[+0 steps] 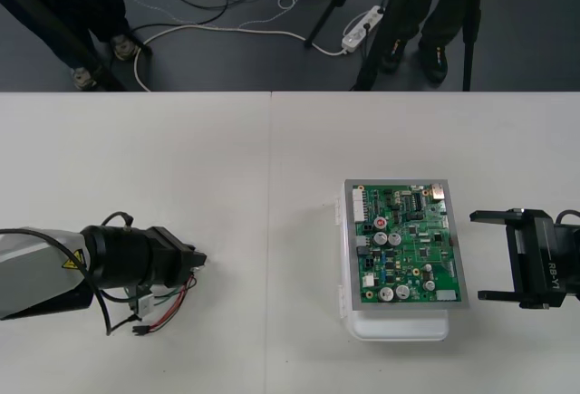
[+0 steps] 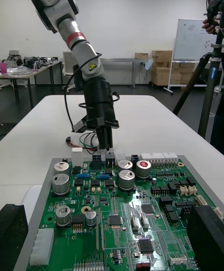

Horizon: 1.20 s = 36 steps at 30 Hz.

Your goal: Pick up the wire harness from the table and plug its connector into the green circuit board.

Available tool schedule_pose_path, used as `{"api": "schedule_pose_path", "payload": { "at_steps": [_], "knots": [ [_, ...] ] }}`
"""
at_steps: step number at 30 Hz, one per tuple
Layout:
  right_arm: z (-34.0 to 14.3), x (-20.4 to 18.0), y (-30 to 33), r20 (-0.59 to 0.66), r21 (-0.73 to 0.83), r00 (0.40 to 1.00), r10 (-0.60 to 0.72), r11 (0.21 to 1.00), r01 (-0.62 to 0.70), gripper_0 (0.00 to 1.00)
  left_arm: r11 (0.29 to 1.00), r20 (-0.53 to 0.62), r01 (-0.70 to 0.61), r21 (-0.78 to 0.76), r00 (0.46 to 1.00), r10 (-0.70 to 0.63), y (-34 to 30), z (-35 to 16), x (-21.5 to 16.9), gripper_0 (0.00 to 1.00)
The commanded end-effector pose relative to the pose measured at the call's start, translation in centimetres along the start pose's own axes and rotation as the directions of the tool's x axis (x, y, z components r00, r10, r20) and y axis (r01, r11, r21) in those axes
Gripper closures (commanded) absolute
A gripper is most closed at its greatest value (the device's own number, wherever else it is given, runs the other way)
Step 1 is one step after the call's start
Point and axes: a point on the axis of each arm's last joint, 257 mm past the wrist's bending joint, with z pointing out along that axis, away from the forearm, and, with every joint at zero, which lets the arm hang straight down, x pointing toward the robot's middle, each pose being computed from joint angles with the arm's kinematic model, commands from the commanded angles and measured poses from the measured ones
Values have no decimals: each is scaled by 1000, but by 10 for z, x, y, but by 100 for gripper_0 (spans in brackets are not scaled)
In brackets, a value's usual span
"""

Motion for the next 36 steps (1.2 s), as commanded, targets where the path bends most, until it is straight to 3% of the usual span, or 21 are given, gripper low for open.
{"api": "schedule_pose_path", "payload": {
  "at_steps": [1, 14, 25, 32, 36],
  "knots": [
    [5, -12, -7, 28, -17, 999, -39, 999, 39, 0, 1000, -32, -17, 19, 999, 18, -15, -18, 18, 100],
    [5, -11, -7, 25, -16, 999, -34, 999, 34, 0, 989, -86, 150, -12, 985, -150, -22, -43, 63, 100],
    [4, -11, -8, 24, -12, 999, -22, 1000, 22, 0, 951, -133, 302, -69, 942, -308, -21, -61, 112, 100],
    [3, -11, -9, 22, -12, 1000, -17, 1000, 18, 0, 897, -88, 431, -94, 894, -439, -19, -76, 130, 100],
    [4, -11, -9, 25, -10, 1000, -12, 1000, 13, 0, 835, -58, 540, -108, 835, -547, -18, -83, 136, 100]
  ]
}}
